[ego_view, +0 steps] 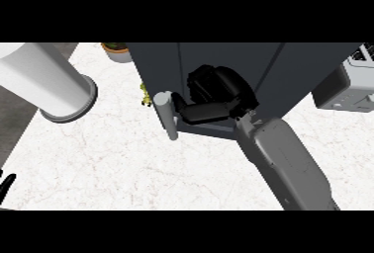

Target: Pick up the bottled water, place it into the cabinet and close the cabinet

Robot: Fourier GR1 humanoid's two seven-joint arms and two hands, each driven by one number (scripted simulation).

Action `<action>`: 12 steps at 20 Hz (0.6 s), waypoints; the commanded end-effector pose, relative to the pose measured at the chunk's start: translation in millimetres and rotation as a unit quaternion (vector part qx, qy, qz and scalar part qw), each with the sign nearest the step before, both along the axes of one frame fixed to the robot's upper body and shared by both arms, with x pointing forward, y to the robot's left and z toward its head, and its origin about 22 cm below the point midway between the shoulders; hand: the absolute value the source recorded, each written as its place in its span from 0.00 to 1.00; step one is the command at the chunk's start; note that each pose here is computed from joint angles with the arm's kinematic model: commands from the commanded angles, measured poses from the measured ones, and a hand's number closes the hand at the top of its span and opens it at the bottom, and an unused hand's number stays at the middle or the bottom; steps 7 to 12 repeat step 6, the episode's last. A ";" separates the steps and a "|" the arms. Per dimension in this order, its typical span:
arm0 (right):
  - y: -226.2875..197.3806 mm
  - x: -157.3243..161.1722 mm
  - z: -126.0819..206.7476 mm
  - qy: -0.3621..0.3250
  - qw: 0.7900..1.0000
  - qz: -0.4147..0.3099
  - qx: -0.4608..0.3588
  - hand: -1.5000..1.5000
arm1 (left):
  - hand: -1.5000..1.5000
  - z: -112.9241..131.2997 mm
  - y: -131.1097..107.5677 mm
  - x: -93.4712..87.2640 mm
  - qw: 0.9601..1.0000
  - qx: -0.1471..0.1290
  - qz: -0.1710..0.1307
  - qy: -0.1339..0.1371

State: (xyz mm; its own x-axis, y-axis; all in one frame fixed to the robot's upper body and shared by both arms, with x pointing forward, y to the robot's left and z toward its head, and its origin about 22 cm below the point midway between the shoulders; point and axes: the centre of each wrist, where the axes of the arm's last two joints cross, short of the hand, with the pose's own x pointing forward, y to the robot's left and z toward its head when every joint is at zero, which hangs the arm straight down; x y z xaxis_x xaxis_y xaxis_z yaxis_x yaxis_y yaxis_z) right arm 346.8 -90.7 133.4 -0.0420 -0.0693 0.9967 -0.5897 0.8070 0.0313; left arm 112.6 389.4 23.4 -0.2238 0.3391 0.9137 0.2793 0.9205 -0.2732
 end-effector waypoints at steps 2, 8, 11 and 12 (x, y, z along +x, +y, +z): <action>15.0 44.0 16.5 0.000 0.998 -0.059 -0.005 1.00 | 0.00 6.8 1.3 6.0 1.000 -0.019 -0.017 -0.018; 6.7 53.7 10.5 -0.002 0.999 -0.039 -0.012 1.00 | 0.00 12.1 10.2 10.5 1.000 -0.014 -0.004 -0.021; 6.7 53.7 10.5 -0.002 0.999 -0.039 -0.012 1.00 | 0.00 12.1 10.2 10.5 1.000 -0.014 -0.004 -0.021; 6.7 53.7 10.5 -0.002 0.999 -0.039 -0.012 1.00 | 0.00 12.1 10.2 10.5 1.000 -0.014 -0.004 -0.021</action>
